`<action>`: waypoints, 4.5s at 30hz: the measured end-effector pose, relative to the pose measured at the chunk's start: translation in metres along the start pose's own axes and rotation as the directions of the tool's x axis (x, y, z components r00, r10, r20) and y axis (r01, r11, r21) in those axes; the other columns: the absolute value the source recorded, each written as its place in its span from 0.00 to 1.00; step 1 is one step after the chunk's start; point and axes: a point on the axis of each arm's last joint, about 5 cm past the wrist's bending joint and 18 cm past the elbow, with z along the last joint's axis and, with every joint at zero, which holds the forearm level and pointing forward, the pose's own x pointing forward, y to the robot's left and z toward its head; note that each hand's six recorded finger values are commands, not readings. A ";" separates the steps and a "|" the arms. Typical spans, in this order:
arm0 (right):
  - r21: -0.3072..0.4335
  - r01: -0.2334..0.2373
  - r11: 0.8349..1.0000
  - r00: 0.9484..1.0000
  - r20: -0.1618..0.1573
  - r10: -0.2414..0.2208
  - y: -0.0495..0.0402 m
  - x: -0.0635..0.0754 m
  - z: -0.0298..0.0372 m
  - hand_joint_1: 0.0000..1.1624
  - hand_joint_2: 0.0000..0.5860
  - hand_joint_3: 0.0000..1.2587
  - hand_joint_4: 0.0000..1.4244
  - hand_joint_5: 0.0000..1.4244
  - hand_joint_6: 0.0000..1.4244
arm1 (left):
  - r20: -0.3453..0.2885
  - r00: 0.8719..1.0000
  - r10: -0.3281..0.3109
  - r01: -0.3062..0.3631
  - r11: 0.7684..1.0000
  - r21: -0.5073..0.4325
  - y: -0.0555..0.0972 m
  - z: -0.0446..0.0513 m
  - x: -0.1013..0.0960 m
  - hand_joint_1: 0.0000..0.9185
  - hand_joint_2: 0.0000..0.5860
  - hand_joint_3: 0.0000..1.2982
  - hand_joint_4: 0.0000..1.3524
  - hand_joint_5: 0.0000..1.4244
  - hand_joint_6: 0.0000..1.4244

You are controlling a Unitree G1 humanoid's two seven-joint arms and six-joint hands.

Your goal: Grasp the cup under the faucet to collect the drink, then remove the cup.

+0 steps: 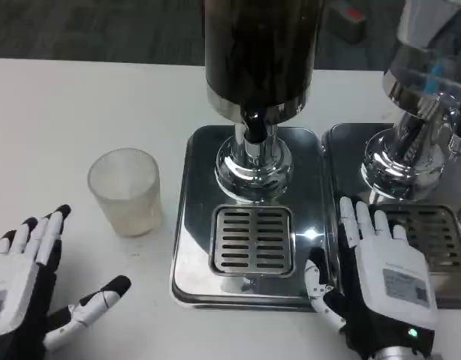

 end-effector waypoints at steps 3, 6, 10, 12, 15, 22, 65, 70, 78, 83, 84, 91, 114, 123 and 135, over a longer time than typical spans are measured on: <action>0.004 0.000 1.000 1.000 -0.002 0.000 0.0001 0.000 0.0005 0.19 0.89 0.00 0.00 0.00 0.00 | -0.023 1.000 0.017 -0.019 0.998 -0.054 0.004 -0.0015 0.003 0.00 0.07 0.00 0.00 0.00 0.00; 0.005 0.000 1.000 1.000 -0.004 0.000 0.0001 0.000 0.0005 0.19 0.89 0.00 0.00 0.00 0.00 | -0.018 0.999 0.043 -0.044 0.994 -0.102 0.007 -0.0027 0.005 0.00 0.03 0.00 0.00 0.00 0.00; 0.006 0.002 1.000 1.000 -0.011 -0.002 -0.0003 0.001 0.0003 0.19 0.89 0.00 0.00 0.00 0.00 | -0.026 0.997 0.070 -0.075 0.957 -0.280 0.010 -0.0063 0.016 0.00 0.00 0.00 0.00 0.00 0.00; 0.008 0.003 1.000 1.000 -0.014 -0.003 -0.0004 0.001 0.0004 0.19 0.89 0.00 0.00 0.00 0.00 | -0.031 0.999 0.028 -0.037 0.932 -0.361 0.011 -0.0082 0.022 0.00 0.00 0.00 0.00 0.00 0.00; 0.016 0.003 1.000 1.000 -0.015 -0.003 -0.0007 0.002 0.0013 0.19 0.89 0.00 0.00 0.00 0.00 | -0.038 0.999 -0.024 0.005 0.904 -0.428 0.009 -0.0102 0.031 0.00 0.00 0.00 0.00 0.00 0.00; 0.021 0.006 1.000 1.000 -0.031 -0.005 -0.0007 0.003 0.0017 0.19 0.89 0.00 0.00 0.00 0.00 | -0.029 0.999 -0.017 0.003 0.898 -0.440 0.005 -0.0104 0.045 0.00 0.00 0.00 0.00 0.00 0.00; 0.070 -0.001 0.998 0.995 -0.098 0.008 0.0004 0.004 0.0056 0.16 0.87 0.00 0.00 0.00 0.00 | 0.044 0.999 0.027 -0.005 0.898 -0.439 -0.026 0.0146 0.096 0.29 0.09 0.04 0.12 0.26 0.19; 0.070 0.001 0.998 0.995 -0.099 0.006 0.0001 0.005 0.0061 0.16 0.87 0.00 0.00 0.00 0.00 | 0.057 0.998 0.034 -0.005 0.895 -0.445 -0.023 0.0159 0.101 0.34 0.13 0.16 0.24 0.37 0.32; 0.072 0.000 0.997 0.994 -0.105 0.007 0.0001 0.005 0.0060 0.16 0.87 0.00 0.00 0.00 0.00 | 0.073 0.995 0.070 -0.029 0.888 -0.459 -0.024 0.0174 0.099 0.41 0.18 0.24 0.34 0.46 0.40; 0.073 0.000 0.997 0.994 -0.106 0.008 0.0001 0.005 0.0059 0.16 0.87 0.00 0.00 0.00 0.00 | 0.068 0.994 0.089 -0.047 0.883 -0.467 -0.026 0.0190 0.099 0.41 0.20 0.25 0.35 0.48 0.41; 0.073 0.000 0.997 0.994 -0.106 0.008 0.0001 0.005 0.0059 0.16 0.87 0.00 0.00 0.00 0.00 | 0.067 0.994 0.091 -0.049 0.883 -0.467 -0.026 0.0191 0.099 0.41 0.20 0.25 0.35 0.48 0.41; 0.073 -0.001 0.997 0.994 -0.107 0.008 0.0001 0.005 0.0058 0.16 0.87 0.00 0.00 0.00 0.00 | 0.063 0.991 0.119 -0.074 0.876 -0.477 -0.027 0.0202 0.098 0.41 0.20 0.27 0.37 0.52 0.49; 0.079 -0.010 0.997 0.994 -0.111 0.019 -0.0009 0.007 0.0057 0.16 0.87 0.00 0.00 0.00 0.01 | 0.095 0.984 0.154 -0.092 0.879 -0.469 -0.030 0.0221 0.094 0.50 0.26 0.31 0.42 0.58 0.62; 0.079 -0.012 0.997 0.994 -0.111 0.021 -0.0009 0.007 0.0056 0.16 0.87 0.00 0.00 0.00 0.02 | 0.086 0.980 0.177 -0.117 0.875 -0.470 -0.031 0.0224 0.094 0.52 0.26 0.32 0.43 0.59 0.64; 0.080 -0.012 0.997 0.994 -0.111 0.021 -0.0009 0.007 0.0055 0.16 0.87 0.00 0.00 0.00 0.02 | 0.099 0.975 0.200 -0.127 0.861 -0.493 -0.030 0.0242 0.094 0.58 0.25 0.33 0.42 0.59 0.66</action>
